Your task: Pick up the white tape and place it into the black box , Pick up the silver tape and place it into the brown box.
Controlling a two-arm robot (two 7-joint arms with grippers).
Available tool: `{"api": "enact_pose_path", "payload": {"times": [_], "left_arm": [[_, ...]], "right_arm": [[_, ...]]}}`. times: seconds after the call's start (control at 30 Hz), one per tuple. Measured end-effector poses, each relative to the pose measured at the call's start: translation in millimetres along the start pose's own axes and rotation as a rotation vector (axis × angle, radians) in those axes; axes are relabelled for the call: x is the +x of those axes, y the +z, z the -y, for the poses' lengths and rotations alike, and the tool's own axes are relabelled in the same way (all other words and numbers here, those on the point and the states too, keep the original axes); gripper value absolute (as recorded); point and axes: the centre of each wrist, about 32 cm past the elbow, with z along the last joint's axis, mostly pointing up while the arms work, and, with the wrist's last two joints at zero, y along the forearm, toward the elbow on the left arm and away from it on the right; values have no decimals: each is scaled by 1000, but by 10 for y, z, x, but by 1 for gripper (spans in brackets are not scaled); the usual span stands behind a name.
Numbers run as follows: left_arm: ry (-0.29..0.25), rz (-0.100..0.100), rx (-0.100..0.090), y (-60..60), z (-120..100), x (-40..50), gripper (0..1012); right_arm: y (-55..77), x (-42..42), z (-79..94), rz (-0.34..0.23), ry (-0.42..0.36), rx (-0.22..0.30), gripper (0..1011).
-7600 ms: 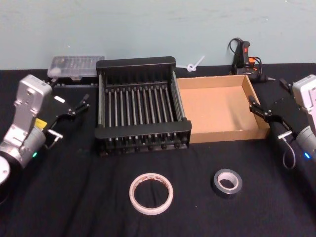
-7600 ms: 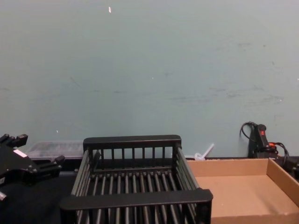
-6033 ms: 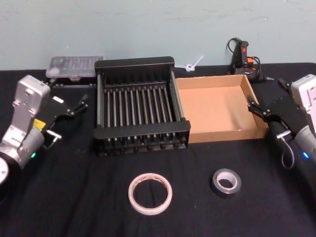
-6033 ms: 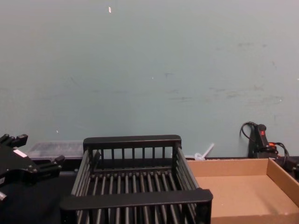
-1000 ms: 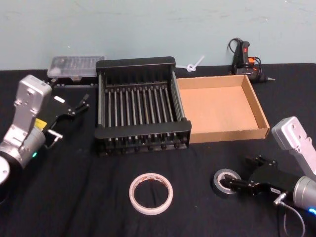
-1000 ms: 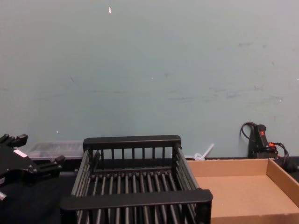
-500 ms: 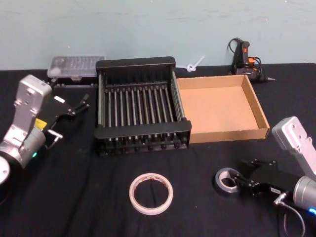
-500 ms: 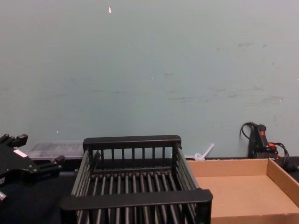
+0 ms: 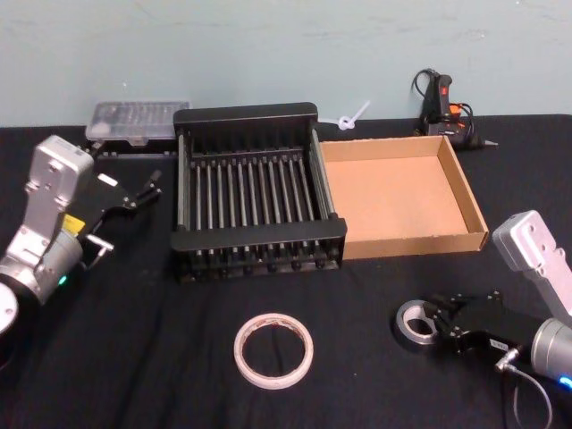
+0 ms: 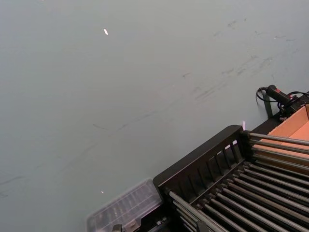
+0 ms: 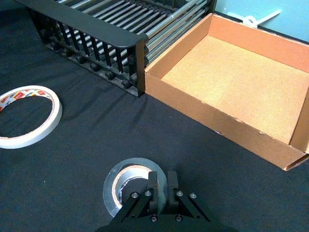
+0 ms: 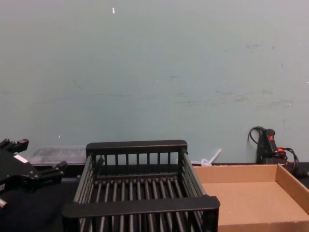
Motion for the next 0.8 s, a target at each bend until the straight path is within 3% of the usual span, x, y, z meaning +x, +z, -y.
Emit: {"api": "enact_pose_path", "payload": {"times": [0.3,0.8], "left_arm": [[0,0,0,0,0,0,1001],[0,0,0,0,0,0,1001]], "right_arm": [[-1,7,8,4,2,17,124],[203,138,61,47,-17,163,124]]}}
